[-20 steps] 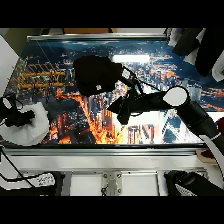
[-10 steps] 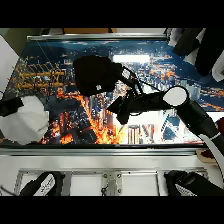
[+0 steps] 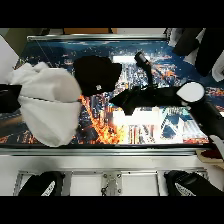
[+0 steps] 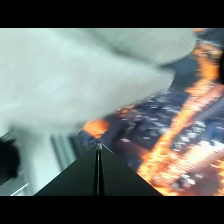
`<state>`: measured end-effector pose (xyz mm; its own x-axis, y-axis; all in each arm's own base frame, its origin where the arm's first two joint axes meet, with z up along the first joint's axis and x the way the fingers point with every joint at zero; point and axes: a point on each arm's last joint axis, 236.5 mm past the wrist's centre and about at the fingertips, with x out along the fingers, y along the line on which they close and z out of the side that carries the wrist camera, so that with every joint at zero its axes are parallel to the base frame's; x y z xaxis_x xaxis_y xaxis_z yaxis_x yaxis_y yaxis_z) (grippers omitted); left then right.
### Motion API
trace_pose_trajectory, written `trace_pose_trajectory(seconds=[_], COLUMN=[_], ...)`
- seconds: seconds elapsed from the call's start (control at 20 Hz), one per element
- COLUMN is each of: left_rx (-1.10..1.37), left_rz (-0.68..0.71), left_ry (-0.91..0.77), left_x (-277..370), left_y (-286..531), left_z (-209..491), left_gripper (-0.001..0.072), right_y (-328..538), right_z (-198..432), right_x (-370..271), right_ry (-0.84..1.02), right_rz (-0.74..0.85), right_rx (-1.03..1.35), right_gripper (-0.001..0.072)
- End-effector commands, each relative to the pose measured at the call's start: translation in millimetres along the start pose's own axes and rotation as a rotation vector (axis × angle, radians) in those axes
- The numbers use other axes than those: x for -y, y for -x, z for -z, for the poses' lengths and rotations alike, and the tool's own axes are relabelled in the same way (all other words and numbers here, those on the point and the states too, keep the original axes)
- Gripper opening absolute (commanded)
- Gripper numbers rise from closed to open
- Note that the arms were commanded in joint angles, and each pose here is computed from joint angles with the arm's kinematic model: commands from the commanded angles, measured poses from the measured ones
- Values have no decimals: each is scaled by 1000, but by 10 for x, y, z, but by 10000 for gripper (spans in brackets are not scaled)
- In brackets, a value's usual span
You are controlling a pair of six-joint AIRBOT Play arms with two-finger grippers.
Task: Fold the clothes and pants, and hang the long-sleeved shirts on hangers.
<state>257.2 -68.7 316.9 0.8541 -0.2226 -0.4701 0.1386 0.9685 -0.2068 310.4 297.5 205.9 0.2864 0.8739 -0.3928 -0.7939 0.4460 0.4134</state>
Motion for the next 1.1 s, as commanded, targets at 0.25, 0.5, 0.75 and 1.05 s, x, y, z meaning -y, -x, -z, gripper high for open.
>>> trace_pose_trajectory(seconds=[0.25,0.5,0.75,1.05], left_rx=[-111,-127,-571,-1007], left_rz=[378,280,80,-50], left_ry=[-132,-74,170,369], left_x=[1767,1654,265,-601], left_y=[-965,-2139,-2497,-1942], left_z=[241,349,1241,3153], left_gripper=[16,382,664,664], right_y=[1623,1815,1797,1778], right_z=[-388,-357,-332,-316], right_x=[979,1026,1048,1065], right_ry=[-235,-245,-250,-255], right_rz=[571,614,614,612], right_rx=[262,273,262,255], right_gripper=[16,16,16,16])
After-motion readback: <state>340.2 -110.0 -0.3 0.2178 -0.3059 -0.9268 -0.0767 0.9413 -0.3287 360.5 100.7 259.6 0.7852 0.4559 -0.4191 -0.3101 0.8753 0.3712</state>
